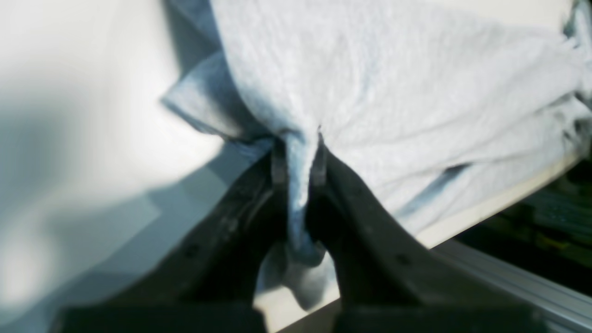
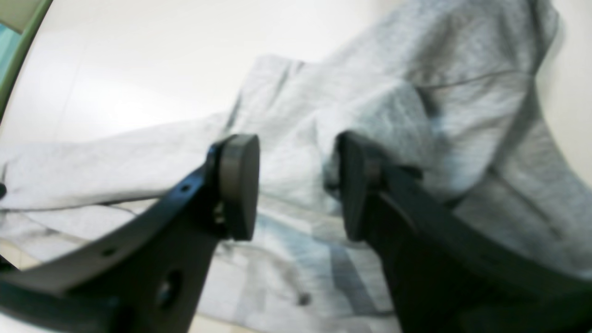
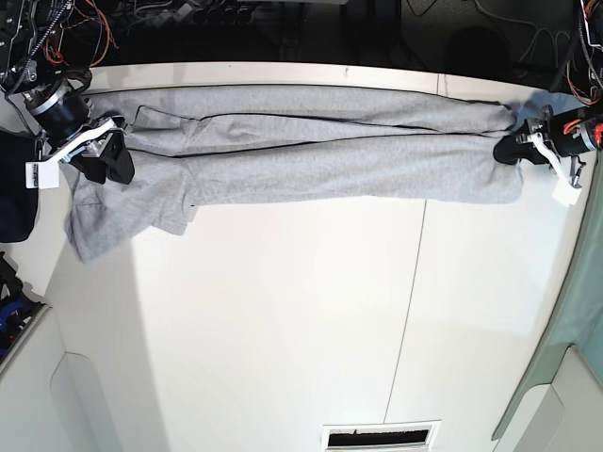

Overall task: Layout the t-shirt on the table in an organized manner, then fold the t-shirt properly
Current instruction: 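Release and regrasp the folded strip ends with both grippers, then lift the strip end with the left gripper and fold it toward the right gripper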

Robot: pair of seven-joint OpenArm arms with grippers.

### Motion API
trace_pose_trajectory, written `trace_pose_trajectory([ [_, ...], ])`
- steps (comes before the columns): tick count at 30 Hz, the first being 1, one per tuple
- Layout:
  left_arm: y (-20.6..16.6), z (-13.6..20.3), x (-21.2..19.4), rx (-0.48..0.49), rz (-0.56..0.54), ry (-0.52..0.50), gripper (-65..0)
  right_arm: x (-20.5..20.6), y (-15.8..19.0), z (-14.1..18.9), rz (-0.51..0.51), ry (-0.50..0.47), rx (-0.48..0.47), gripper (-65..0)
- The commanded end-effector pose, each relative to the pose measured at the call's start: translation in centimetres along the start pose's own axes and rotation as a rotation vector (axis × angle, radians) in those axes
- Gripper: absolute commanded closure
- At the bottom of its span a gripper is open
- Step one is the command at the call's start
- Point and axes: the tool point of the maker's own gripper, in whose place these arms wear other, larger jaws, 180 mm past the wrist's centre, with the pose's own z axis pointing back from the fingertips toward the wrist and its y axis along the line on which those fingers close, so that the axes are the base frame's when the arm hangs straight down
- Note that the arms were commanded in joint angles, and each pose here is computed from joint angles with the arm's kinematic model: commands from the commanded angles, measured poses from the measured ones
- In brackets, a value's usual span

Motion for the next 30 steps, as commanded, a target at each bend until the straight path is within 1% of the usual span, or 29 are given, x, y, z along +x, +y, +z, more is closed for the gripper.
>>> trace_pose_trajectory([
  [1, 1.0, 1.9, 3.4, 0.032, -0.036, -0.072, 0.0, 1.7, 0.2, 0.2, 0.008, -0.055, 0.016, -28.2],
  [5, 2.5, 3.9, 6.4, 0.099, -0.100, -0.092, 0.0, 2.0, 0.5, 0.2, -0.019, -0.071, 0.034, -28.2],
  [7, 2.8, 4.6, 7.4, 0.116, -0.118, -0.099, 0.0, 2.1, 0.6, 0.2, -0.025, -0.076, 0.040, -28.2],
  [9, 2.5, 5.0, 7.8, 0.114, -0.140, -0.092, 0.0, 2.1, 0.6, 0.2, -0.025, -0.075, 0.038, -28.2],
  [11, 1.1, 5.0, 7.8, 0.085, -0.168, -0.073, 0.0, 2.1, 0.6, 0.2, -0.025, -0.075, 0.038, -28.2],
  [13, -1.5, 4.9, 8.0, 0.017, -0.204, -0.086, 0.0, 2.1, 0.6, 0.2, -0.025, -0.075, 0.038, -28.2],
  [15, -5.2, 4.4, 7.9, -0.070, -0.256, -0.113, 0.0, 2.1, 0.5, 0.2, -0.021, -0.073, 0.036, -28.2],
  [19, -13.4, 2.8, 6.4, -0.230, -0.386, -0.139, 0.0, 2.2, 0.5, 0.2, -0.019, -0.076, 0.035, -28.2],
  [22, -18.4, 1.4, 4.6, -0.339, -0.429, -0.139, 0.0, 2.2, 0.5, 0.2, -0.016, -0.077, 0.034, -28.2],
  [25, -21.3, -1.2, 2.1, -0.398, -0.439, -0.097, 0.0, 2.2, 0.5, 0.2, -0.015, -0.076, 0.032, -28.2],
  [29, -24.6, -4.0, -0.2, -0.433, -0.482, -0.076, 0.0, 2.7, 0.3, 0.2, 0.003, -0.099, 0.020, -28.3],
  [30, -25.3, -4.6, -0.7, -0.435, -0.495, -0.069, -2.2, 2.9, 0.2, 0.1, 0.004, -0.104, 0.017, -28.3],
])
